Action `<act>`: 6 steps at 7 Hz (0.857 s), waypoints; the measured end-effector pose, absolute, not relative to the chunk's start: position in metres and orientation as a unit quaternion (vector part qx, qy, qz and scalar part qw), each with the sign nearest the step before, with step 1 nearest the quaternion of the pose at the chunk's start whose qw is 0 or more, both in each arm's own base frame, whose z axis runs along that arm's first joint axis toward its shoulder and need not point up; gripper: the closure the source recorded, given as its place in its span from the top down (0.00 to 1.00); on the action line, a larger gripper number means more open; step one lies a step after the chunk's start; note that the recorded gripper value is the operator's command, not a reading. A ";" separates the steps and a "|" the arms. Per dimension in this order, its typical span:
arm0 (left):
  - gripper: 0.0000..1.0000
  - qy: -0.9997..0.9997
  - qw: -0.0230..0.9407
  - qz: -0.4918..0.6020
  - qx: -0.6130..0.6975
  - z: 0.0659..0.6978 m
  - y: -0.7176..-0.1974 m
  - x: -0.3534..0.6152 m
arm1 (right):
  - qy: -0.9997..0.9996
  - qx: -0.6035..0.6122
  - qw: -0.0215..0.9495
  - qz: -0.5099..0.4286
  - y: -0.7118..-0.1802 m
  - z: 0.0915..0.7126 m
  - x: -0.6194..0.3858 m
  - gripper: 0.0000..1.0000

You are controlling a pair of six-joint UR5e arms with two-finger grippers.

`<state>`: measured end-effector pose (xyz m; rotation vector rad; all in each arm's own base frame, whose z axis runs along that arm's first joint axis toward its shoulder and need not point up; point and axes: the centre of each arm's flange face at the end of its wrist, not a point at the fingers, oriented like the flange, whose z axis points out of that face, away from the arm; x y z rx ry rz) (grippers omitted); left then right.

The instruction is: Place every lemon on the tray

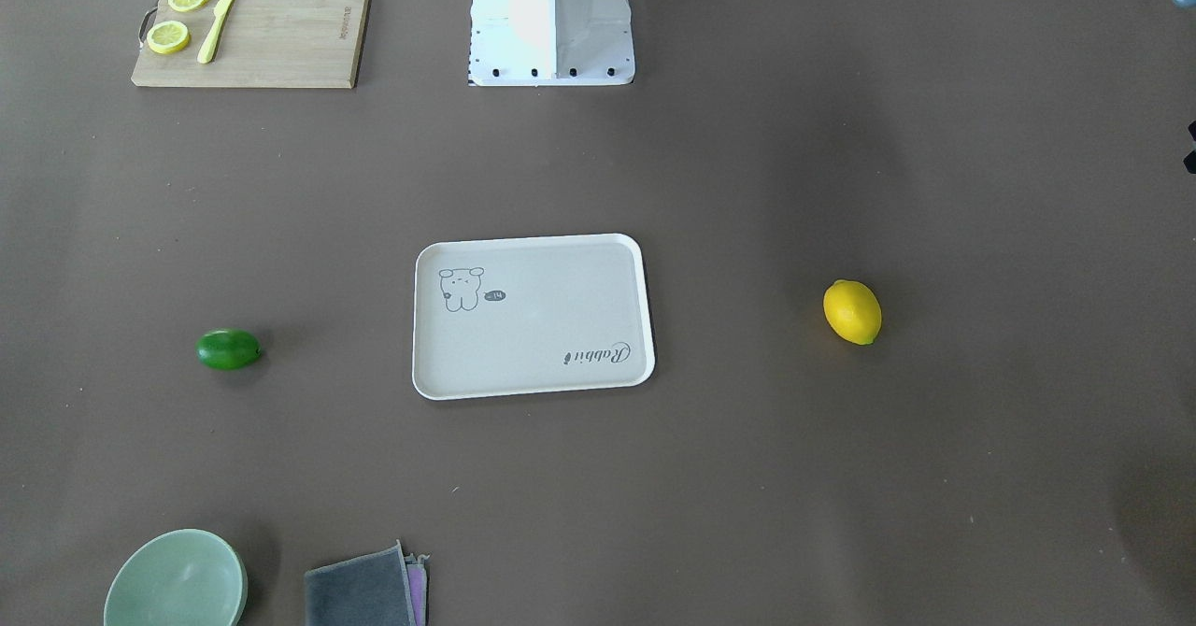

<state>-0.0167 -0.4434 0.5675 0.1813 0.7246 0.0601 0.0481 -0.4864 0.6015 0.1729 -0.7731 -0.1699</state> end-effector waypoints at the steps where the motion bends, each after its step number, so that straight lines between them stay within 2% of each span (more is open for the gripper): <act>1: 0.98 0.380 0.921 0.027 0.080 0.559 -0.446 -0.009 | -0.381 0.085 0.917 -0.080 -0.491 0.595 0.044 1.00; 3: 0.98 0.442 0.893 0.050 0.069 0.541 -0.451 0.019 | -0.394 0.081 0.913 -0.060 -0.509 0.573 0.014 1.00; 6: 0.98 0.470 0.880 0.035 0.054 0.470 -0.486 0.113 | -0.426 0.084 0.901 -0.022 -0.526 0.533 -0.085 1.00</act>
